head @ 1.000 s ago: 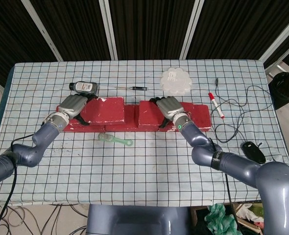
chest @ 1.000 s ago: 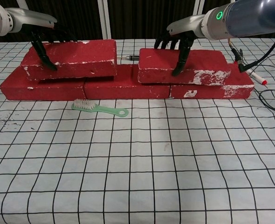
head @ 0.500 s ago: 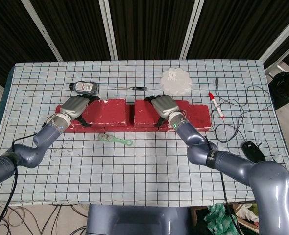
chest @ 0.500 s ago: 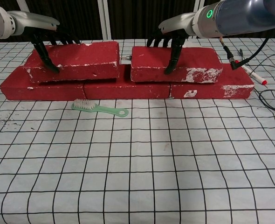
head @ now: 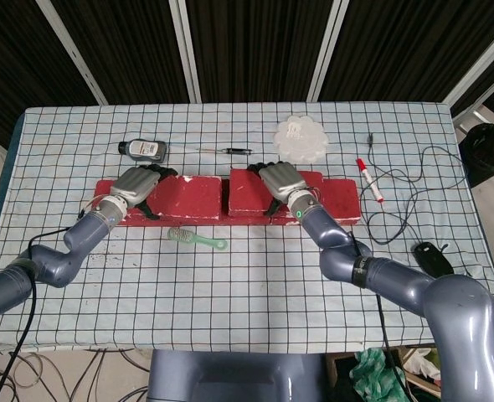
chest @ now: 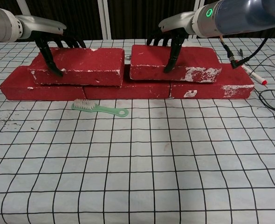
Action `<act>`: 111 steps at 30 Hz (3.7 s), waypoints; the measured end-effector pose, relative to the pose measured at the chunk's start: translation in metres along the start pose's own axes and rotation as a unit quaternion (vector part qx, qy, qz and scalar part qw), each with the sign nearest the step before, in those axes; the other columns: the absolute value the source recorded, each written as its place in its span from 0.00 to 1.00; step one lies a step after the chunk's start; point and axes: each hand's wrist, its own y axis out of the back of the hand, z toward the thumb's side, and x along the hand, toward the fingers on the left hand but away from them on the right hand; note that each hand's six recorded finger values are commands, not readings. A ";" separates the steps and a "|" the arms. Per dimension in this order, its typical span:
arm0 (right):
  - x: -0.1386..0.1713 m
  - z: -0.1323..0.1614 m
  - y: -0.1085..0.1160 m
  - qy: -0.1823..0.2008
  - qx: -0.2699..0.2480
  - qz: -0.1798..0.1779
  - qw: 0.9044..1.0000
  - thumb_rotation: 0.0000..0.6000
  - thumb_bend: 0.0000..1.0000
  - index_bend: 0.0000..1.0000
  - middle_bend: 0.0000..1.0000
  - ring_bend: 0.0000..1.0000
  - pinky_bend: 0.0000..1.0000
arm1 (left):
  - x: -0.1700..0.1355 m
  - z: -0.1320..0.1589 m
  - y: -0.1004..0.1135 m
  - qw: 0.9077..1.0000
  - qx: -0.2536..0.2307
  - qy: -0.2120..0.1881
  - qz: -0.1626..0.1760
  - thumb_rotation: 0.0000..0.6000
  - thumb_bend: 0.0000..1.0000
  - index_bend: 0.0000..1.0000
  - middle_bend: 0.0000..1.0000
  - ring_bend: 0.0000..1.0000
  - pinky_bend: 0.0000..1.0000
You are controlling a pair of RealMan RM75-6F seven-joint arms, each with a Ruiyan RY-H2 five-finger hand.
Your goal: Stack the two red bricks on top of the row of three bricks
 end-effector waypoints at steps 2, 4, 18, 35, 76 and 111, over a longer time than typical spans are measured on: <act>0.000 0.000 -0.001 0.001 0.000 0.001 1.000 1.00 0.16 0.14 0.22 0.23 0.23 | 0.002 0.000 0.000 1.000 -0.001 0.001 0.001 1.00 0.17 0.17 0.19 0.08 0.16; 0.001 0.000 -0.001 0.002 0.000 0.001 1.000 1.00 0.16 0.14 0.22 0.23 0.23 | 0.004 0.000 0.001 1.000 -0.005 0.003 0.003 1.00 0.17 0.17 0.19 0.08 0.16; 0.002 -0.005 -0.003 0.001 0.001 0.000 1.000 1.00 0.16 0.14 0.22 0.23 0.23 | 0.008 -0.003 0.006 1.000 -0.014 0.011 0.009 1.00 0.17 0.16 0.19 0.08 0.16; 0.001 -0.006 -0.007 -0.001 0.001 0.001 1.000 1.00 0.16 0.14 0.22 0.23 0.23 | 0.010 0.001 0.003 1.000 -0.020 0.016 -0.004 1.00 0.15 0.15 0.19 0.08 0.16; -0.003 -0.011 -0.011 -0.007 -0.005 0.006 1.000 1.00 0.11 0.10 0.17 0.12 0.23 | 0.014 0.010 0.003 0.999 -0.017 0.031 -0.009 1.00 0.02 0.14 0.17 0.05 0.12; -0.003 -0.012 -0.011 -0.007 -0.005 0.014 1.000 1.00 0.02 0.01 0.08 0.05 0.16 | 0.015 0.010 0.004 0.999 -0.016 0.029 -0.011 1.00 0.00 0.13 0.15 0.00 0.08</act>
